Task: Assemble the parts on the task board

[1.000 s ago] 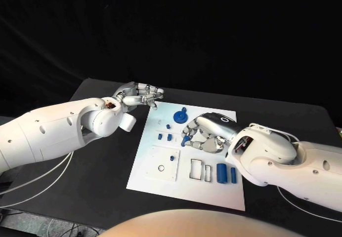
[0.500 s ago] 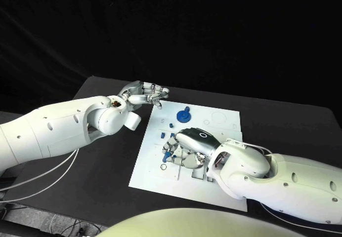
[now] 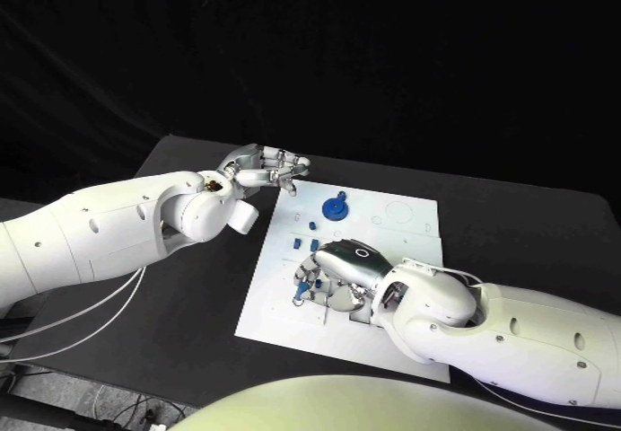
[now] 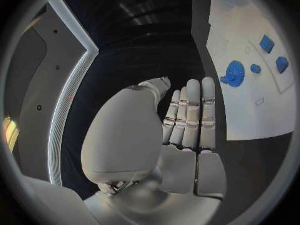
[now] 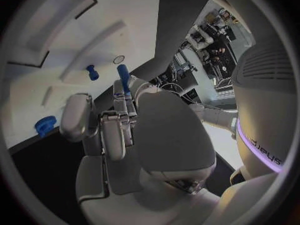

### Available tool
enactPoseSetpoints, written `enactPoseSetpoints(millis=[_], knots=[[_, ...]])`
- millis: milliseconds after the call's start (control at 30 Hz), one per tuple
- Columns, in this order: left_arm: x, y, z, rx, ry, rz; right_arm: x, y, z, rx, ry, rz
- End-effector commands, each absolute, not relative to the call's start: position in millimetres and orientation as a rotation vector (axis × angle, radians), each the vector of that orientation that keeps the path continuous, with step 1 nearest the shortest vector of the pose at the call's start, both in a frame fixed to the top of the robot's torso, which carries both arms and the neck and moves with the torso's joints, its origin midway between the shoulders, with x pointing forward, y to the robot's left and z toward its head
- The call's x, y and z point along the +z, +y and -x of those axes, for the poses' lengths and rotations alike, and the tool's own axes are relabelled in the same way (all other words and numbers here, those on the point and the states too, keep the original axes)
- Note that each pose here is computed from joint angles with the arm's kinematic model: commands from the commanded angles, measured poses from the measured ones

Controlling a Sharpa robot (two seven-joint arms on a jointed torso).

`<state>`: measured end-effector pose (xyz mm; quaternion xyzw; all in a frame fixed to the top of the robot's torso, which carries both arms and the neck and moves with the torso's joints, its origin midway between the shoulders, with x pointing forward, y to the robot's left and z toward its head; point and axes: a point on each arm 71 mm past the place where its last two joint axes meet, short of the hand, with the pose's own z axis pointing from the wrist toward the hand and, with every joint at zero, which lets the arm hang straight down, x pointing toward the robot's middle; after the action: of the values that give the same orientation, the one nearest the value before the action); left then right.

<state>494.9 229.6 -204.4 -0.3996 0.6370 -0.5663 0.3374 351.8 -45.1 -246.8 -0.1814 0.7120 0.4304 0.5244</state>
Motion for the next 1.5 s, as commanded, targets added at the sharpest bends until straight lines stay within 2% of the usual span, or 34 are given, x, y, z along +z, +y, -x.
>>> enactPoseSetpoints(millis=[33, 1500], knots=[[-203.4, 226.7, -494.1, -1.5, 1.666, 1.032, -250, -43, -350, 1.028, 1.698, 0.485], [-203.9, 227.3, -494.5, -1.498, 1.669, 1.034, -269, -33, -348, 0.964, 1.745, 0.568]])
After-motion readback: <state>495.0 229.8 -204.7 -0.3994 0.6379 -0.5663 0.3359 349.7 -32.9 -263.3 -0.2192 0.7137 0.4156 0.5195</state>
